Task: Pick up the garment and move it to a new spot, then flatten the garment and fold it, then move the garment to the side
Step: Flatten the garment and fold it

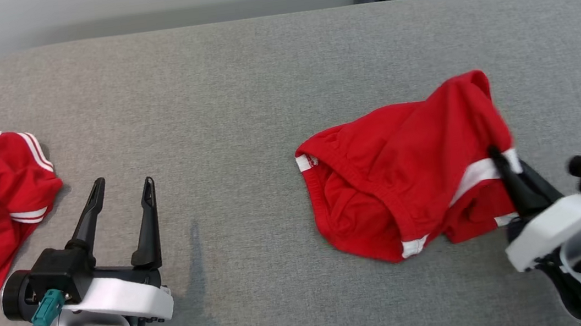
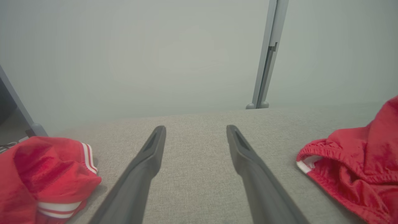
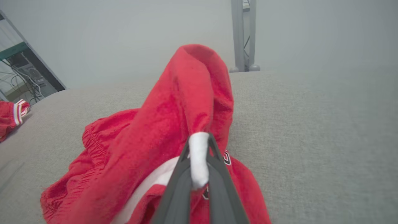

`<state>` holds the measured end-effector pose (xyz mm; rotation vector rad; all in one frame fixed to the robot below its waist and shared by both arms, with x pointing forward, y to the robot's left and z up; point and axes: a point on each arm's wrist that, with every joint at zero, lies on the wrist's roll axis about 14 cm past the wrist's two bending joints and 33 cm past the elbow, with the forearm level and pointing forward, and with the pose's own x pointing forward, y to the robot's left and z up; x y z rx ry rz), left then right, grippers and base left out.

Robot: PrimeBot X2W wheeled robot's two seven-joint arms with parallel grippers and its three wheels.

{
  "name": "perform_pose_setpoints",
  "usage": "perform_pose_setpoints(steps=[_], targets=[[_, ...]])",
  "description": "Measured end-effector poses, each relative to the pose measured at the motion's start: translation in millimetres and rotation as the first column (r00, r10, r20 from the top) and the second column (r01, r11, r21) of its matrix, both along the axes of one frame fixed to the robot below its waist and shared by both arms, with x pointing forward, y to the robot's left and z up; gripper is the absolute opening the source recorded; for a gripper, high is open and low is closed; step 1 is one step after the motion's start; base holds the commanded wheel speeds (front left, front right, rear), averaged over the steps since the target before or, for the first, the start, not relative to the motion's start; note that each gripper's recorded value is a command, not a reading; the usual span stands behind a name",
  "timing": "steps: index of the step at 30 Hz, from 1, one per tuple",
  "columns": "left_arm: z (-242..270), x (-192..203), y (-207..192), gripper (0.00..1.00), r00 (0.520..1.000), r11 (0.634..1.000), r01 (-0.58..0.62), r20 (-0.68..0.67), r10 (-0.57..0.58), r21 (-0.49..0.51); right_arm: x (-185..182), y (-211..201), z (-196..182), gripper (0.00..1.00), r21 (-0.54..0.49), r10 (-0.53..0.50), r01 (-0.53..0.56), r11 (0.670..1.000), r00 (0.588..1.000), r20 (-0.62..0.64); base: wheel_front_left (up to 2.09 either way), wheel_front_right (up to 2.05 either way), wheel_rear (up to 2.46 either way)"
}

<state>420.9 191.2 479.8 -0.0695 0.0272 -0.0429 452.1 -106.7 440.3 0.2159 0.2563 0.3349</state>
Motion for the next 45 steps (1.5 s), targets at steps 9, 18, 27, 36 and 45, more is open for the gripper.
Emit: perform_pose_setpoints(steps=[9, 18, 27, 36, 45], targets=[[-1.4, 6.4, -12.0, 1.0, 0.999, 0.999, 0.035, 0.0, -0.035, -0.008, -14.6, -80.8, 13.9, 0.0, -0.003, -0.234, 0.234, 0.972, 0.972, 0.007, 0.0, 0.0, 0.0], [-2.6, 7.9, -14.2, 1.0, 0.999, 0.999, 0.042, -0.005, -0.042, -0.008, -0.4, -40.2, 53.3, 0.0, -0.206, -0.07, 0.099, 0.973, 0.987, 0.145, 0.0, 0.0, 0.0], [-5.4, 4.7, -7.2, 1.0, 1.0, 1.0, 0.02, -0.015, -0.02, -0.009, -18.8, 47.4, -1.1, 0.0, -0.208, 0.195, -0.2, 0.957, 0.98, -0.044, 0.0, 0.0, 0.0], [-4.9, 2.9, -2.5, 1.0, 1.0, 1.0, 0.008, -0.015, -0.008, -0.006, -19.2, 63.2, -6.5, 1.0, -0.083, 0.189, -0.193, 0.978, 0.981, -0.049, 0.0, 0.0, 0.0], [6.1, -0.4, -0.5, 1.0, 1.0, 1.0, -0.006, 0.015, 0.006, -0.008, -21.9, 13.4, 27.0, 1.0, -0.001, -0.004, 0.004, 1.0, 0.998, 0.058, 0.0, 0.0, 0.0]])
